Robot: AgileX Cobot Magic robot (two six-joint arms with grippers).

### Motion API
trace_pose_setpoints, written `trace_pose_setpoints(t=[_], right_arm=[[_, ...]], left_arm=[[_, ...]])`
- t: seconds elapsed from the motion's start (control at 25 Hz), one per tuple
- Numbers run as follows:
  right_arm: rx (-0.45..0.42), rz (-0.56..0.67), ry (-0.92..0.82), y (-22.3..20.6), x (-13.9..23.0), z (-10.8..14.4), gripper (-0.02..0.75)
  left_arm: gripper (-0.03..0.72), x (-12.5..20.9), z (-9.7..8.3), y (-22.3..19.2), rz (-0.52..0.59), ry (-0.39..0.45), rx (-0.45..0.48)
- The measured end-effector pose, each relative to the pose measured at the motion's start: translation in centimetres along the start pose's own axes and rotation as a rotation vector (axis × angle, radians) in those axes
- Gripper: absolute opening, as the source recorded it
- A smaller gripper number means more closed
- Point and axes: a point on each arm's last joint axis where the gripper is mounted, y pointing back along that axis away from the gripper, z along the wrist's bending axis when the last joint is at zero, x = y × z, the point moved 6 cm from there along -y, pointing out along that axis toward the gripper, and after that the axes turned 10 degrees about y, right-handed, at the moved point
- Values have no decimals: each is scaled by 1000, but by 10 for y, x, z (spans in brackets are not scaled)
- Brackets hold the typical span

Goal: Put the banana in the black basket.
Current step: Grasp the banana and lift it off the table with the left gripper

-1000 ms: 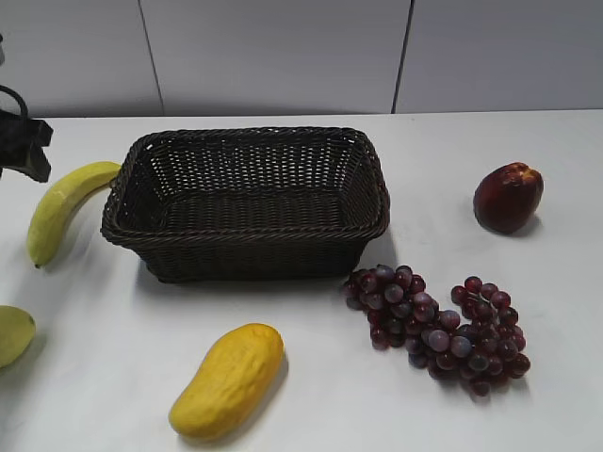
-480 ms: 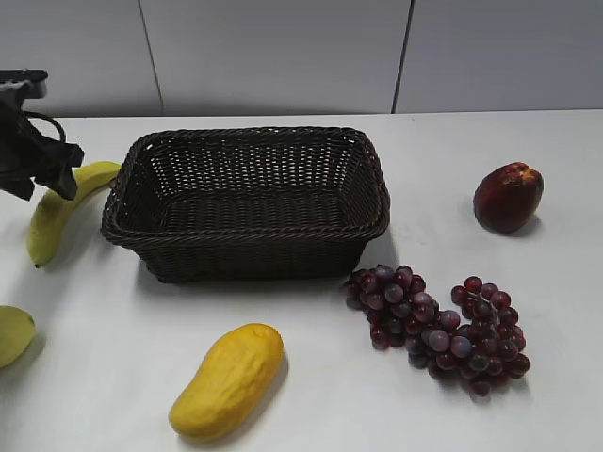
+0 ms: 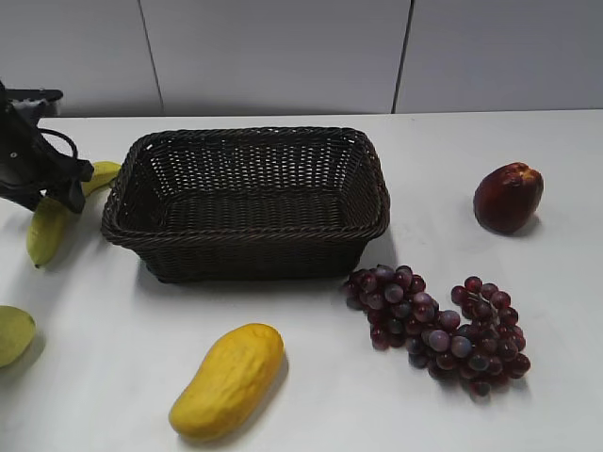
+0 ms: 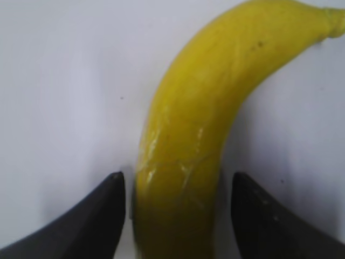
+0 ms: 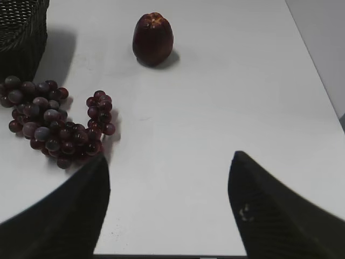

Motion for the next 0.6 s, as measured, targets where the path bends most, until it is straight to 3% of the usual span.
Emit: trace_pose_setpoints(t=[0.16, 0.36, 0.6], right_arm=[[0, 0, 0, 0, 0, 0, 551], [0, 0, 0, 0, 0, 0, 551], [0, 0, 0, 0, 0, 0, 551]], left_arm=[[561, 1, 0, -3, 7, -1, -1], [413, 1, 0, -3, 5, -1, -1], [414, 1, 0, 1, 5, -6, -2]])
